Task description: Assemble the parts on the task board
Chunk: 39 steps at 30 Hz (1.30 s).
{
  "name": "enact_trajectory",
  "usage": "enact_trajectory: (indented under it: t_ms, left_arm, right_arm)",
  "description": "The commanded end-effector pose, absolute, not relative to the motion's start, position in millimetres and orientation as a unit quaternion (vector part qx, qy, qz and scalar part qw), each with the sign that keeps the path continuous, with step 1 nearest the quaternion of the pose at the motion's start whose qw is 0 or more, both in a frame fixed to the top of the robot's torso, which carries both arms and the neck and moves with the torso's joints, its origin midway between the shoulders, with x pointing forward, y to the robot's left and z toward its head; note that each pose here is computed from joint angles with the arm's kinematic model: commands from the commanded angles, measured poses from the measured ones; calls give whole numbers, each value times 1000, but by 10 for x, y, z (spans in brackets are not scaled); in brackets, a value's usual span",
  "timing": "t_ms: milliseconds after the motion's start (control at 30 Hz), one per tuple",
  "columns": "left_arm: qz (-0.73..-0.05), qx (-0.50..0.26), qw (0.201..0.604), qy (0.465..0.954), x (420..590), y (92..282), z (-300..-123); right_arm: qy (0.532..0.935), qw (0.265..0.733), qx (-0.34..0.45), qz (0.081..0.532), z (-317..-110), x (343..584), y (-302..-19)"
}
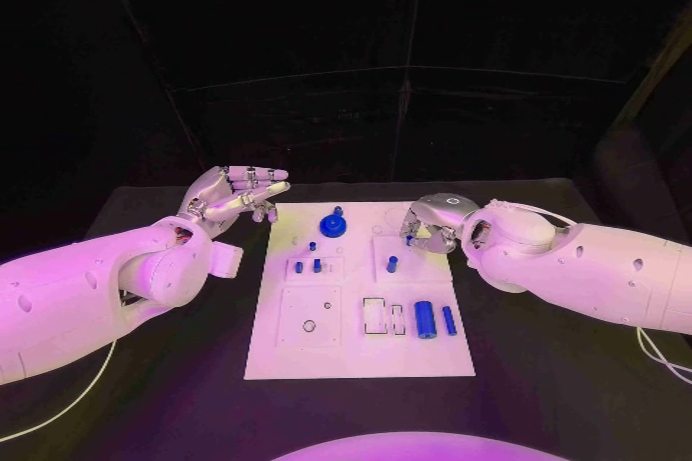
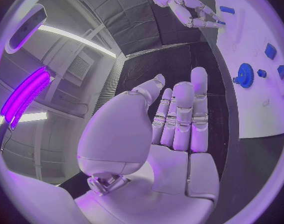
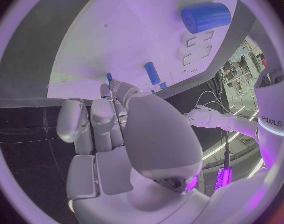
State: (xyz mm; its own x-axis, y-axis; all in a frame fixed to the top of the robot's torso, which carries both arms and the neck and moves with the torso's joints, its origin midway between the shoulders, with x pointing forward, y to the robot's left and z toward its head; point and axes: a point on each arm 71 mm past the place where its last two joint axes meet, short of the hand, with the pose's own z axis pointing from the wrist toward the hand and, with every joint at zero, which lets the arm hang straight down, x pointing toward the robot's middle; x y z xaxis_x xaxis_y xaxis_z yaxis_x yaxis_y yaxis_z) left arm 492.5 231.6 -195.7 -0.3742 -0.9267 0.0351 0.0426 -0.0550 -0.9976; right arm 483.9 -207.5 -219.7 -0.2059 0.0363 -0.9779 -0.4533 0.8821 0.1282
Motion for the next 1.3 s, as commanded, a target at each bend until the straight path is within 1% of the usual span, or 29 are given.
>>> enact_trajectory:
  t_ms: [33, 233, 367, 500, 767, 1000, 1133, 1300]
  left_arm:
    - [-611, -395, 395, 561, 4939, 2325, -1955]
    - [-608, -397, 399, 561, 4957, 2356, -1962]
    - [-607, -397, 400, 560, 4966, 2368, -1964]
    - [-606, -398, 401, 560, 4972, 2369, -1966]
    - [-609, -396, 396, 563, 4983, 2305, -1972]
    - [-611, -394, 390, 565, 4982, 2237, -1973]
    - [-612, -393, 388, 565, 4981, 2210, -1972]
    - [-613, -392, 387, 566, 4979, 2187, -1971]
  right_arm:
    - [731, 636, -129, 211, -2113, 4803, -2073]
    - [721, 644, -122, 226, -1983, 4737, -2057]
    - [711, 648, -122, 246, -1864, 4660, -1976]
    - [706, 643, -127, 269, -1788, 4566, -1830]
    - [697, 623, -154, 320, -1719, 4415, -1388]
    - [696, 603, -177, 348, -1775, 4393, -1056]
    - [701, 586, -189, 361, -1910, 4328, -887]
    - [710, 567, -195, 368, -2113, 4252, -771]
